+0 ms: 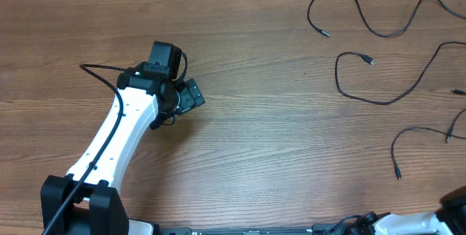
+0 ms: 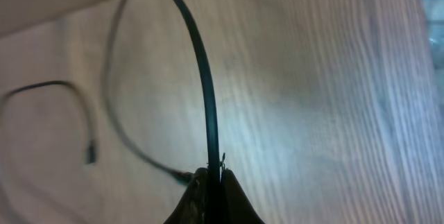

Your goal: Untangle cables

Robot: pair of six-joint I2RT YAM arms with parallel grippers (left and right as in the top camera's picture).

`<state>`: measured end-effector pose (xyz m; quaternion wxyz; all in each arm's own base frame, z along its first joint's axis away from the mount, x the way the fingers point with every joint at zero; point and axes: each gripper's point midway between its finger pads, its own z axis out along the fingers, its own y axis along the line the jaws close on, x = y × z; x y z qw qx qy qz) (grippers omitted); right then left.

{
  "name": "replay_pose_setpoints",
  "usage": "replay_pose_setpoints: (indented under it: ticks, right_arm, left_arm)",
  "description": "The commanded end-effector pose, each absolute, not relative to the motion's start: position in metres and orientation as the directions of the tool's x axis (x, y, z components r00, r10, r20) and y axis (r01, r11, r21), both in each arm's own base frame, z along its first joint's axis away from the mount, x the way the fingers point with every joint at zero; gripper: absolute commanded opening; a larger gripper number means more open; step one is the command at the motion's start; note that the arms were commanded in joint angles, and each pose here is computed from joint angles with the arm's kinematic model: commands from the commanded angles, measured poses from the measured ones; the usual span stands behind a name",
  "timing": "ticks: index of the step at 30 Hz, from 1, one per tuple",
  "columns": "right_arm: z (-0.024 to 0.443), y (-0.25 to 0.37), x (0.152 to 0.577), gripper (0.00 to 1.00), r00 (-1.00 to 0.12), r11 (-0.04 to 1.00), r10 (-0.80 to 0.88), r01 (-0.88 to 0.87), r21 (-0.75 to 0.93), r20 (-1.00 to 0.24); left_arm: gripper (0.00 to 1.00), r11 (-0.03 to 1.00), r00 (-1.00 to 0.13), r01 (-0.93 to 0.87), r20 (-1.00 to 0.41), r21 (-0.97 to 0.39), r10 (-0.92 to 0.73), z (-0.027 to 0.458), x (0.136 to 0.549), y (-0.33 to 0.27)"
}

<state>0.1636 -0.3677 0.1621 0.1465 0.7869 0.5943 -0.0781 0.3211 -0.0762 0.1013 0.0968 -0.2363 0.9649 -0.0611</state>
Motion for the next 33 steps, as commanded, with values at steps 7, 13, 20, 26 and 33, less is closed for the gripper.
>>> replay_pose_setpoints:
  ticks: [7,13,20,26,33]
  right_arm:
    - [0.11,-0.368,0.139,0.04,0.303,-0.322,0.91,0.947,-0.021,-0.283]
    - [0.076,-0.359,0.126,0.15,0.295,-0.33,0.912,0.941,-0.08,-0.284]
    - [0.046,-0.348,0.117,0.18,0.291,-0.331,0.915,0.938,-0.107,-0.278]
    - [0.041,-0.348,0.145,0.47,0.236,-0.237,0.948,0.971,0.018,-0.216]
    - [0.051,-0.344,0.219,0.56,0.001,0.056,0.985,0.943,0.327,-0.171]
  left_arm:
    - [1.0,0.879,-0.869,-0.45,-0.148,-0.157,-0.471,0.098,0.32,-0.077]
    - [0.99,0.879,-0.869,-0.45,-0.148,-0.157,-0.471,0.098,0.32,-0.077]
    - [1.0,0.879,-0.87,-0.451,-0.146,-0.155,-0.472,0.098,0.32,-0.077]
    - [1.0,0.879,-0.87,-0.451,-0.144,-0.154,-0.472,0.097,0.319,-0.076]
    - [1.0,0.879,-0.87,-0.451,-0.144,-0.154,-0.472,0.098,0.319,-0.076]
